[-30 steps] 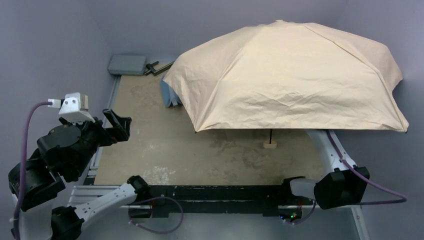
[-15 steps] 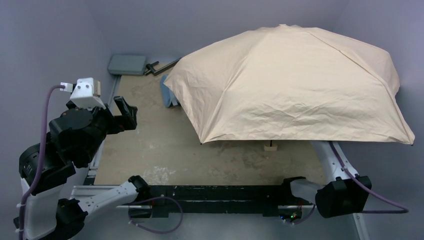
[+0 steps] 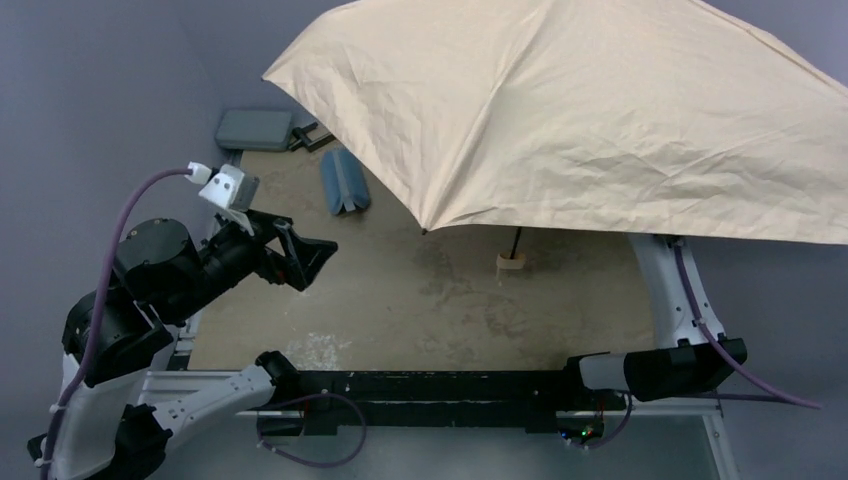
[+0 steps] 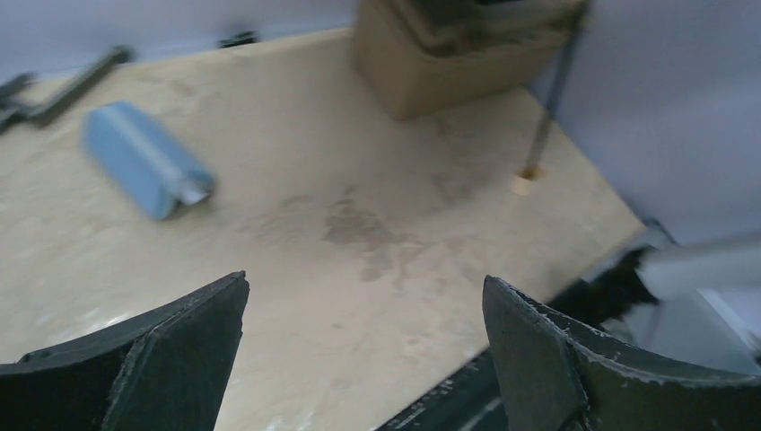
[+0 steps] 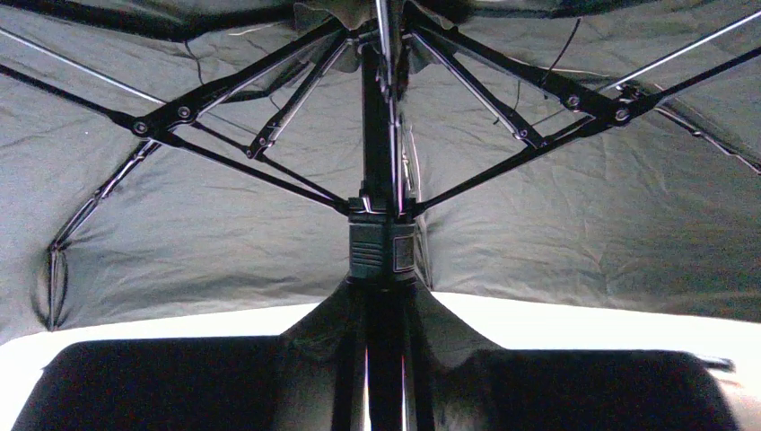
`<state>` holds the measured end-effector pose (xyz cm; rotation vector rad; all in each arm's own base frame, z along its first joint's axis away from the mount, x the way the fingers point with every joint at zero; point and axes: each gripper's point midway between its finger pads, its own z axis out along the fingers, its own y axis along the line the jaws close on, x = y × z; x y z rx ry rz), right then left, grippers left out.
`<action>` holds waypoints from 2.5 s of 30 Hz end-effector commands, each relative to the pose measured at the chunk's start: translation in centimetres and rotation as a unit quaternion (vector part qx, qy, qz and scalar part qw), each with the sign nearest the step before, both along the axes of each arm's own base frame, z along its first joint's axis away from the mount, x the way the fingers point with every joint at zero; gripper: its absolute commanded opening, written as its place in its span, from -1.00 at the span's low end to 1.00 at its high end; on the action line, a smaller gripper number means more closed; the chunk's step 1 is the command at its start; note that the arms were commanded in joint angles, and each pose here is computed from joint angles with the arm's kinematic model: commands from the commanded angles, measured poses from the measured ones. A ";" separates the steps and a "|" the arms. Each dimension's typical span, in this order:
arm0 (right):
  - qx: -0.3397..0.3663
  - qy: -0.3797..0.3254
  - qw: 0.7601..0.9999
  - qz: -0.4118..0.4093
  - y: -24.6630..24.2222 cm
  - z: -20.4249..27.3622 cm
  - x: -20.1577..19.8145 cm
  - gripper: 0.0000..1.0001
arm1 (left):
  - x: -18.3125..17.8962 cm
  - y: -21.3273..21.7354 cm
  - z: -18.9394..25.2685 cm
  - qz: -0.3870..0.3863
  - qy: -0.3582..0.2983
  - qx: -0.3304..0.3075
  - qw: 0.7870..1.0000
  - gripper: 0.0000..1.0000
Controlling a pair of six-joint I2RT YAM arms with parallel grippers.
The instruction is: Open the umbrella
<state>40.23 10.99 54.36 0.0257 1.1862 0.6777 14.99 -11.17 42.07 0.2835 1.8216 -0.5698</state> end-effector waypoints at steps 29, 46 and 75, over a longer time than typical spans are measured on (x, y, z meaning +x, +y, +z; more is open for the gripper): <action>0.265 0.111 0.847 0.447 18.0 9.3 -12.4 -1.00 | 9.1 -18.7 12.6 -0.152 -0.108 -0.310 0.932 0.86; 0.242 0.099 0.851 0.456 18.0 9.5 -14.5 -1.00 | 8.0 -14.1 10.8 -0.077 -0.071 -0.294 0.950 0.99; 0.239 0.094 0.853 0.455 18.3 8.7 -14.8 -1.00 | 7.2 -21.9 12.9 -0.238 -0.005 -0.352 0.905 -1.00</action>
